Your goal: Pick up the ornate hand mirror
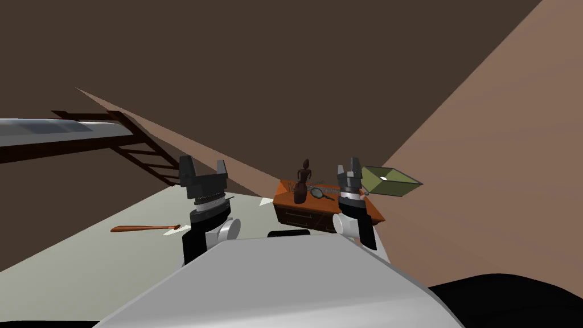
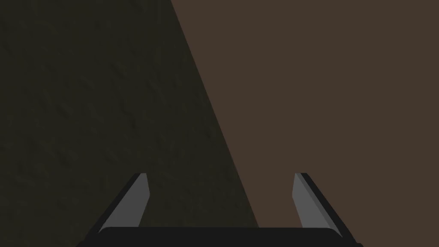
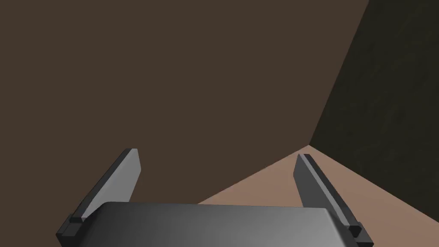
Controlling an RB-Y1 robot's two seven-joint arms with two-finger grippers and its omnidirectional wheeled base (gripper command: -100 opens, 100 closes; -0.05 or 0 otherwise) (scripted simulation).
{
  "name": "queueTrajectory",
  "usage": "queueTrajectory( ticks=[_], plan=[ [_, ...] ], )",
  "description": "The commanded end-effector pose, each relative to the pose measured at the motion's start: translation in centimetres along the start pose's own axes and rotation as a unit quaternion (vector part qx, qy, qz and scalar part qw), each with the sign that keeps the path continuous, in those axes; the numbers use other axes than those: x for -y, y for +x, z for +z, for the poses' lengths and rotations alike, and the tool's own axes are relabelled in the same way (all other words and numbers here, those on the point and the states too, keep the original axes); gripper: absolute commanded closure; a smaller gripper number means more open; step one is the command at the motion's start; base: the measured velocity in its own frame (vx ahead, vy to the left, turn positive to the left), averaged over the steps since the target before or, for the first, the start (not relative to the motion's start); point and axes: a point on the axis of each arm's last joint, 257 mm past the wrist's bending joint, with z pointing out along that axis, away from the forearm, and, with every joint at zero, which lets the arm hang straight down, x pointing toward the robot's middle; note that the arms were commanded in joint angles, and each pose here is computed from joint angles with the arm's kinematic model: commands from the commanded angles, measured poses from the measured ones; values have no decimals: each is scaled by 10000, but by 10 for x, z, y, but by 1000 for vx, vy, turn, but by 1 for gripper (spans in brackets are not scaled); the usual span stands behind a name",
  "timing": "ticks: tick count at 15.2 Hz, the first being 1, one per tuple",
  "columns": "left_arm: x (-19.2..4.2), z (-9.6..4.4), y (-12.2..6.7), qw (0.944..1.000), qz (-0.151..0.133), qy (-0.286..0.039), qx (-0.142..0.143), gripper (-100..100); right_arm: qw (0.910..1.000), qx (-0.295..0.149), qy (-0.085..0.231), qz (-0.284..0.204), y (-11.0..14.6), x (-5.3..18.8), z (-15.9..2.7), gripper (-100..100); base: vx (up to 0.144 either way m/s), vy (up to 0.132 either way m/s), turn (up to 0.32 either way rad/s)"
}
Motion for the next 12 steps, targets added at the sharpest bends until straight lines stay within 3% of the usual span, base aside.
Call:
queueTrajectory(
  ticks=[1,6,12],
  plan=[
    [0,0,0,10000,0,0,0,0,9998,-182,56,-105,6,7,-1,-100,-2,-7,26],
    [0,0,0,10000,0,0,0,0,9966,-641,299,-422,23,35,-6,-100,-11,-22,69],
    [0,0,0,10000,0,0,0,0,9820,-1359,787,-1052,46,95,-22,-100,-15,-49,110]
  ],
)
